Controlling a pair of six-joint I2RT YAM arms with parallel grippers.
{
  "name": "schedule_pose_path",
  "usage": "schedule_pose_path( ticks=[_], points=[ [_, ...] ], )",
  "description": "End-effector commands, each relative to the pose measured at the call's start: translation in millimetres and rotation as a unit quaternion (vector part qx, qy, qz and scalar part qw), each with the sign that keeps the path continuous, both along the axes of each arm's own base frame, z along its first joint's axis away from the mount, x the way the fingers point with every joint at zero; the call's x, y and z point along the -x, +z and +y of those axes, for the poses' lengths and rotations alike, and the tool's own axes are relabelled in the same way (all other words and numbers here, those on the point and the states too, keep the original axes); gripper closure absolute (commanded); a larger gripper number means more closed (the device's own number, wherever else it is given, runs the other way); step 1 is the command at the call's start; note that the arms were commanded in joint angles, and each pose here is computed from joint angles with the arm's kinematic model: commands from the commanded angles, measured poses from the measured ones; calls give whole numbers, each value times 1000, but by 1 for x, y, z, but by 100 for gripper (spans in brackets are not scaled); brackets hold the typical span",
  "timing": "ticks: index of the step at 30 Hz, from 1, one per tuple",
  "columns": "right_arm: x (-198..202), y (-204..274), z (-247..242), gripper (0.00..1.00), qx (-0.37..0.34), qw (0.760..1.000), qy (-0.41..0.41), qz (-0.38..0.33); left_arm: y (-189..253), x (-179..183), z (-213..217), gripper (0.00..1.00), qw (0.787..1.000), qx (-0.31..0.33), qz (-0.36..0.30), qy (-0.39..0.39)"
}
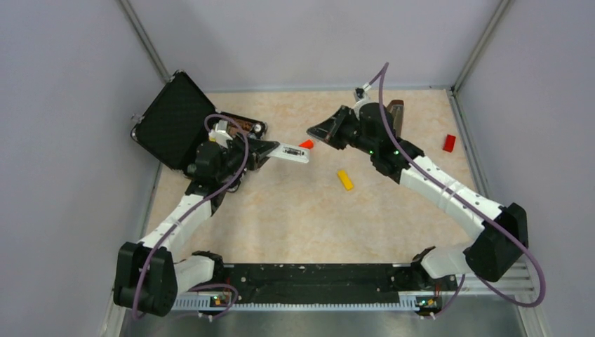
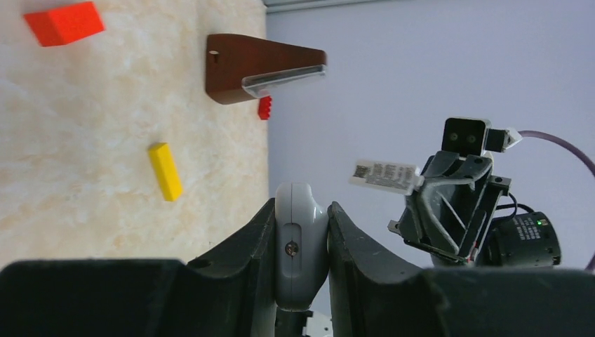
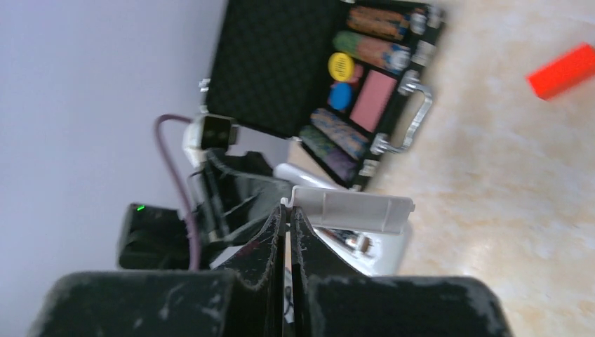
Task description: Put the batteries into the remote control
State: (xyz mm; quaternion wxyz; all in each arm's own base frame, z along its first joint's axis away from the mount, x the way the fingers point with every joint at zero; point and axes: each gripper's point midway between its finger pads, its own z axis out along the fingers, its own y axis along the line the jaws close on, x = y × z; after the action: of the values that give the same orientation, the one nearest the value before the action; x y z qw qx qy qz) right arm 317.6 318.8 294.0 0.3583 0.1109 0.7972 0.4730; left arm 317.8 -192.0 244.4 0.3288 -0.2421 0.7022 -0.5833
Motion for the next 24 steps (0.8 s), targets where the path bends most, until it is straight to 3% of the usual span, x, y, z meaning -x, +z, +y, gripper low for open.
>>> schedule_pose_path(
  ticks=[1, 11, 24],
  points=[
    [24, 90, 9, 100, -104, 986, 66, -116, 64, 3, -12, 100, 995, 55, -63, -46],
    [54, 133, 26, 100, -206, 954, 151, -155, 105, 7, -19, 100, 989, 107, -66, -82],
    [70, 136, 44, 100, -252, 938, 197, -131, 119, 11, -18, 100, 985, 123, -85, -85]
  ],
)
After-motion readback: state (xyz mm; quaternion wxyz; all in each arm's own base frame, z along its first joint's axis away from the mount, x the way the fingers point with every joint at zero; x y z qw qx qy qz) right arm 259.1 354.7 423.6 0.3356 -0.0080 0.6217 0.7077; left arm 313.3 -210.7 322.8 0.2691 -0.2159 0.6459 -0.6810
